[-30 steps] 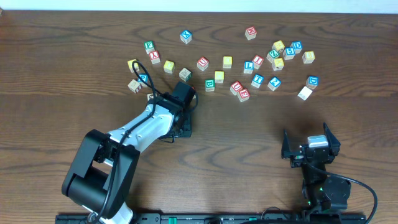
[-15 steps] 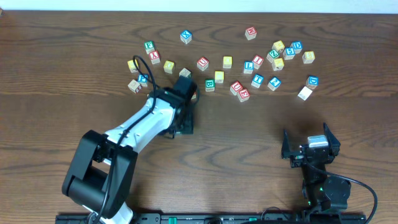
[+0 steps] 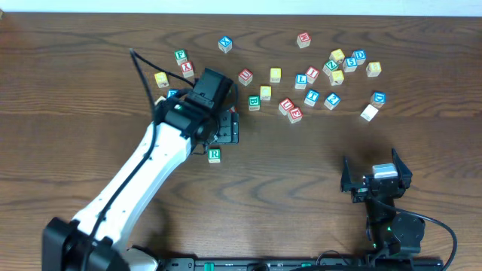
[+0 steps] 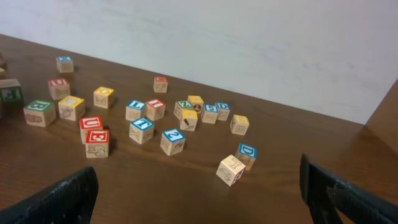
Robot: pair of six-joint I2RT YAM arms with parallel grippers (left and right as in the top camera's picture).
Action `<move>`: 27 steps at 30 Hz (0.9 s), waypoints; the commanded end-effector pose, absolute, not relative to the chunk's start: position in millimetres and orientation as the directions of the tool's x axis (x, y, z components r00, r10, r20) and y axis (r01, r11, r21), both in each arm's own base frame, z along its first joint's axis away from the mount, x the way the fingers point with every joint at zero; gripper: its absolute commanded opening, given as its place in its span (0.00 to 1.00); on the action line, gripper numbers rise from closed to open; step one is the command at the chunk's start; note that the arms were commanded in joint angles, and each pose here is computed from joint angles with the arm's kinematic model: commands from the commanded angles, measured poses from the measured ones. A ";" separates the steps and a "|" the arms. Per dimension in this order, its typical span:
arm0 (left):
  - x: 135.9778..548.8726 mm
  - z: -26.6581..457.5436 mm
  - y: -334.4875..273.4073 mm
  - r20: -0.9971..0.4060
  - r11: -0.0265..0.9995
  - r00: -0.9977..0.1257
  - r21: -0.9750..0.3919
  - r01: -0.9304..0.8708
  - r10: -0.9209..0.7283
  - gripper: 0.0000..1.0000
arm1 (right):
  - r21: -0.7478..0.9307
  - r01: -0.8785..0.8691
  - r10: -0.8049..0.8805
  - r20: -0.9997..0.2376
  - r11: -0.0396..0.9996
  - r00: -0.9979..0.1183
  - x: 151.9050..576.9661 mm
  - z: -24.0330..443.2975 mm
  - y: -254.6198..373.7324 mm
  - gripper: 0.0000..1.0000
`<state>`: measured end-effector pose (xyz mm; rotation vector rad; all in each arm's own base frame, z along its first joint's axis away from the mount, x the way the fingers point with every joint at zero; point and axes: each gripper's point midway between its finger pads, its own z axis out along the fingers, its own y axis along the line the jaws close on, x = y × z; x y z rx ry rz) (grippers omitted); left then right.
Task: Spell out ROBOT
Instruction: 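Move the left gripper to the yellow O block near the pile's back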
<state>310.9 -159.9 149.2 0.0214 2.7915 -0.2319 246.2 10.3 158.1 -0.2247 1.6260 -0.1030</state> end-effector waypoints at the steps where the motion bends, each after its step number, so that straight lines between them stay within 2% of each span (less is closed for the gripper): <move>1: 313.2 166.8 -157.5 -0.379 0.986 -0.925 -0.161 0.049 -0.015 0.86 | -0.187 -0.075 -0.192 -0.980 0.979 -0.057 246.0 157.6 8.8 0.99; 5: 315.8 167.3 -153.6 -0.398 0.989 -0.917 -0.125 0.077 0.021 0.89 | -0.187 -0.075 -0.192 -0.980 0.979 -0.057 246.0 157.6 8.8 0.99; 11: 344.8 177.0 -140.0 -0.455 0.990 -0.890 -0.104 0.100 0.042 0.93 | -0.187 -0.075 -0.192 -0.980 0.979 -0.057 246.0 157.6 8.8 0.99; 18: 407.4 211.8 -118.6 -0.480 0.989 -0.877 -0.130 0.074 0.002 0.98 | -0.187 -0.075 -0.192 -0.980 0.979 -0.057 246.0 157.6 8.8 0.99; 27: 479.6 217.0 -120.6 -0.464 0.985 -0.873 -0.006 0.173 0.150 0.98 | -0.187 -0.075 -0.192 -0.980 0.979 -0.057 246.0 157.6 8.8 0.99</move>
